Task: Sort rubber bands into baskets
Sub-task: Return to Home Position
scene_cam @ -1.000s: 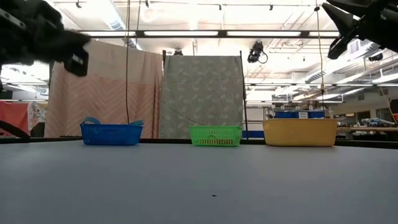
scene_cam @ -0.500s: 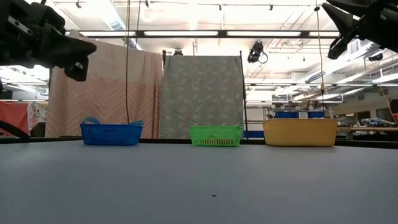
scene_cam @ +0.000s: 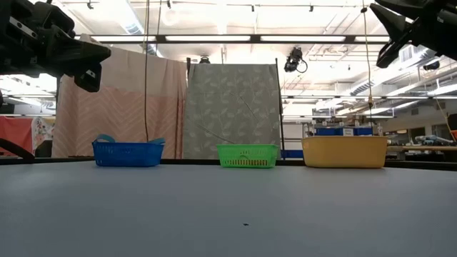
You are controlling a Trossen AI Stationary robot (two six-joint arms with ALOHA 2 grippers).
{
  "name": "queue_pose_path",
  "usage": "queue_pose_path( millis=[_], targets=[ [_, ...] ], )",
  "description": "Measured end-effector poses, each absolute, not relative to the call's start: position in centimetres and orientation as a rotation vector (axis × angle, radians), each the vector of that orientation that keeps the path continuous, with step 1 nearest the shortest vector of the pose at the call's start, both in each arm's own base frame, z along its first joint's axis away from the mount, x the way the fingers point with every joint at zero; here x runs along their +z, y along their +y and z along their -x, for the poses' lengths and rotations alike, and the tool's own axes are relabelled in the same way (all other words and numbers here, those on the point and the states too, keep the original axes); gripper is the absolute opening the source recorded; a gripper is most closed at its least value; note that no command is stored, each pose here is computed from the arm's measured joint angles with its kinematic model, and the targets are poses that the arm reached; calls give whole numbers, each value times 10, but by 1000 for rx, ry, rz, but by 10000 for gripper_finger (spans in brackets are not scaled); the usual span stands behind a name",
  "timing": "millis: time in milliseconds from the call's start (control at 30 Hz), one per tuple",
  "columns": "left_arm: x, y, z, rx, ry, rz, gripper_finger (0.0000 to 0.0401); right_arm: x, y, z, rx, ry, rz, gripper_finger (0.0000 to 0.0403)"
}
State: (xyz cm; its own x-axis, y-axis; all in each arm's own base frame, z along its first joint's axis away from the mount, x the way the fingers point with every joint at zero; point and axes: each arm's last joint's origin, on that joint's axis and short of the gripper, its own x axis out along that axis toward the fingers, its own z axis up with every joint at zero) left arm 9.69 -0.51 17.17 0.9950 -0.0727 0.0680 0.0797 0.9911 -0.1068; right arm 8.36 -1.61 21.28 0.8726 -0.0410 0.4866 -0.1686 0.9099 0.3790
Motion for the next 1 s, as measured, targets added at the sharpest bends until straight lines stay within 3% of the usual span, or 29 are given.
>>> queue_pose_path(
  millis=[233, 400, 467, 733, 1000],
  targets=[
    [172, -5, -97, -77, -64, 110, 17, 213, -13, -84, 100, -500, -408, 63],
    [172, -5, -97, -77, -64, 110, 17, 200, -2, -90, 152, -365, 112, 62],
    [172, -5, -97, -77, -64, 110, 17, 192, 1, -93, 170, -297, 208, 60],
    [172, -5, -97, -77, -64, 110, 17, 174, 0, -97, 130, -98, 120, 63],
    [172, -5, -97, -77, -64, 110, 17, 169, -9, -97, -121, -35, 80, 60]
  ],
)
